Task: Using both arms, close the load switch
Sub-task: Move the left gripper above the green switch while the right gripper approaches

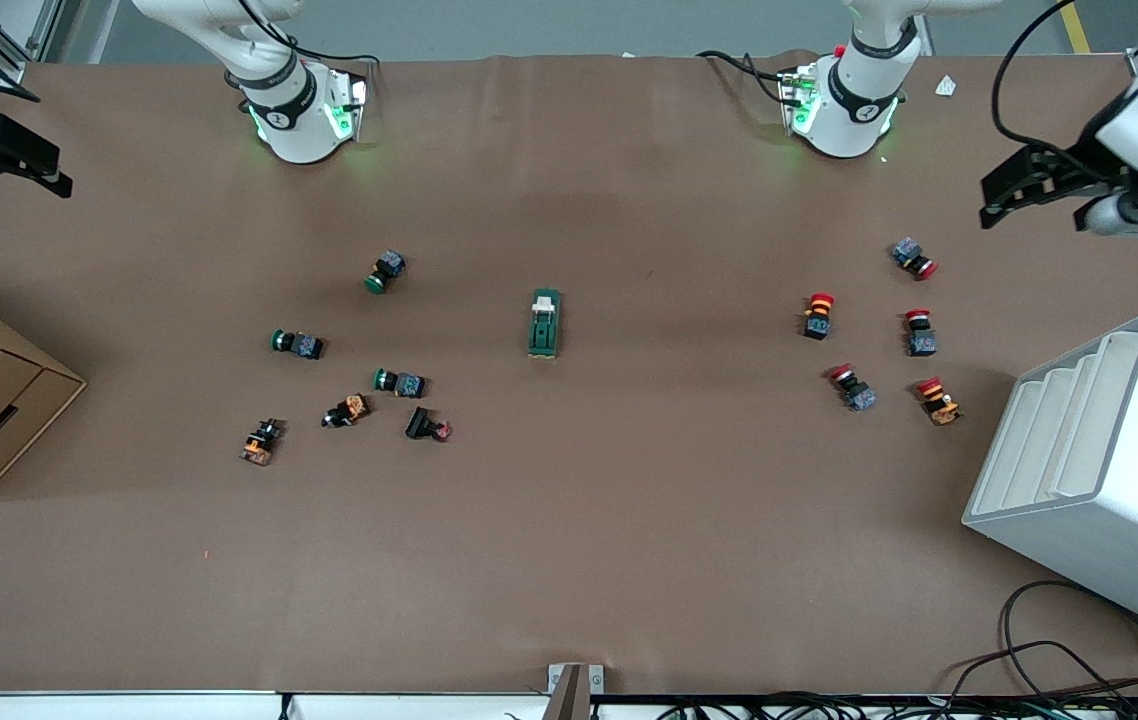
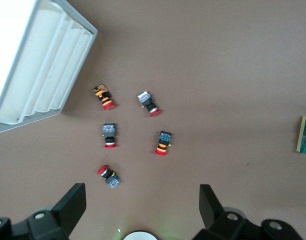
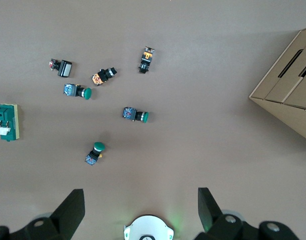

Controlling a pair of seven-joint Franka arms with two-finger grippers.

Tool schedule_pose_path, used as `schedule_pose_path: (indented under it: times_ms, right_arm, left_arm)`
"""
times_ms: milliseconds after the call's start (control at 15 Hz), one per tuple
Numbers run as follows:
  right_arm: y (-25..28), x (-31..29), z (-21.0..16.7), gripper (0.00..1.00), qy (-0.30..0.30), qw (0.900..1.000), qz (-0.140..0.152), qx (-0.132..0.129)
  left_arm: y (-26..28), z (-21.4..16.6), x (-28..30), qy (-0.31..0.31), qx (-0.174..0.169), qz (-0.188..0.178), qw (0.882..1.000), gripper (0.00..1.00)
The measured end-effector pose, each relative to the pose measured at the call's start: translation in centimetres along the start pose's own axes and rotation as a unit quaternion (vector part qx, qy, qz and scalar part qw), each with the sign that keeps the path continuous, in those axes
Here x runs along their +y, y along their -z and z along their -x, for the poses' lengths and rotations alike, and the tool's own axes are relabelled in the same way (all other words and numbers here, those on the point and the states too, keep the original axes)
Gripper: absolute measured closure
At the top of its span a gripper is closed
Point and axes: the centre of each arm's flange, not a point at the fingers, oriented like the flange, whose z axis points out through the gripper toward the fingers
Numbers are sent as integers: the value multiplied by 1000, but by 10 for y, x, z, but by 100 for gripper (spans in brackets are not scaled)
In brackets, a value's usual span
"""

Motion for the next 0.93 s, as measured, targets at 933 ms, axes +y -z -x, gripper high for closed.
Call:
schedule_pose_path:
  times_ms: [933]
  right_arm:
    - [6, 1, 1, 0, -1, 1000, 0, 7]
  left_arm:
    - [-157, 42, 313, -79, -13, -4, 997, 0]
